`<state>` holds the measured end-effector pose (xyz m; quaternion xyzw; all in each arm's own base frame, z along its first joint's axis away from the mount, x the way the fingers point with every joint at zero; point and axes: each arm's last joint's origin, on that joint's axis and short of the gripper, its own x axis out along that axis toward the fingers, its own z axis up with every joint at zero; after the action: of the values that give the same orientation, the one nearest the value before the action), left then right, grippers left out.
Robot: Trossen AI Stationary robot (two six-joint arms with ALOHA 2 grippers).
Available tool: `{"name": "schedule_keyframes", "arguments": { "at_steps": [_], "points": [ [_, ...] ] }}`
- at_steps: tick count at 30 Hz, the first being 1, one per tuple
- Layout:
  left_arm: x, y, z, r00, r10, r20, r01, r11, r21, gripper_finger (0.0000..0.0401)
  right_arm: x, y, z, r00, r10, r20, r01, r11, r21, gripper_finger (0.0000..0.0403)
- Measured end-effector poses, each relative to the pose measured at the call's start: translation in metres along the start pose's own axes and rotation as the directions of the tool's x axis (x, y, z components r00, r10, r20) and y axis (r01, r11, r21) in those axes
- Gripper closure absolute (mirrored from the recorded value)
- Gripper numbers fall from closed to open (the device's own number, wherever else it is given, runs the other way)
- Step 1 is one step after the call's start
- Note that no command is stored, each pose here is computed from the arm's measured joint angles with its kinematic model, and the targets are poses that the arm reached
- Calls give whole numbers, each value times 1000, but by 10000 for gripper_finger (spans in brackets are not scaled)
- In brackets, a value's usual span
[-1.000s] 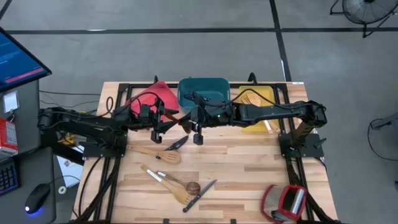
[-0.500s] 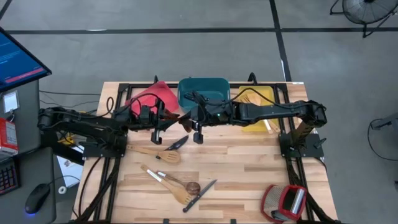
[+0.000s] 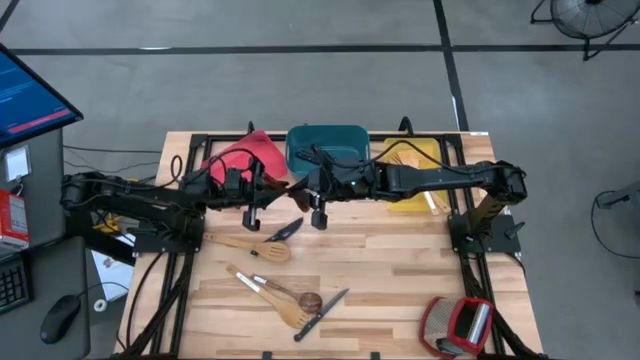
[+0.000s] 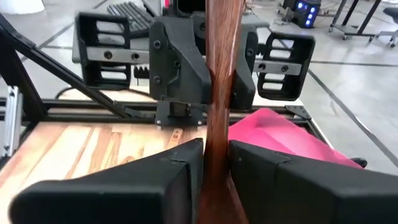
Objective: Pick & Place Kitchen Items
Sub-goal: Put the wooden serving spoon into the red bin
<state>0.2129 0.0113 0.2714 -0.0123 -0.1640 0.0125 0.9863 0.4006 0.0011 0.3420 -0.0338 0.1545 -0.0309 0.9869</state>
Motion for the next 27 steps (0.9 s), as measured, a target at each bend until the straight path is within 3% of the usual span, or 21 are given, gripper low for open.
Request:
{"name": "schedule_keyframes", "arguments": {
  "at_steps": [7, 13, 16, 19, 22, 27],
  "points": [
    [0, 2, -3, 998, 60, -35, -60, 998, 6, 386, -30, 0, 18, 1000, 2, 27, -2, 1000, 1, 261],
    [-2, 8, -12, 960, 256, -116, -253, 966, 46, 386, -71, 5, 36, 998, 30, 50, -29, 1000, -11, 215],
    [-5, 13, -16, 896, 417, -154, -402, 908, 123, 386, -88, 8, 42, 998, 41, 56, -40, 999, -15, 202],
    [-10, 18, -22, 784, 588, -200, -545, 805, 232, 386, -105, 11, 45, 998, 39, 51, -38, 999, -20, 198],
    [-17, 25, -25, 685, 692, -226, -621, 718, 315, 386, -117, 13, 43, 1000, 15, 0, -15, 1000, -26, 201],
    [-26, 41, -26, 604, 731, -316, -657, 682, 322, 386, -127, 15, 37, 997, -14, -81, 13, 1000, -10, 215]
  ]
}}
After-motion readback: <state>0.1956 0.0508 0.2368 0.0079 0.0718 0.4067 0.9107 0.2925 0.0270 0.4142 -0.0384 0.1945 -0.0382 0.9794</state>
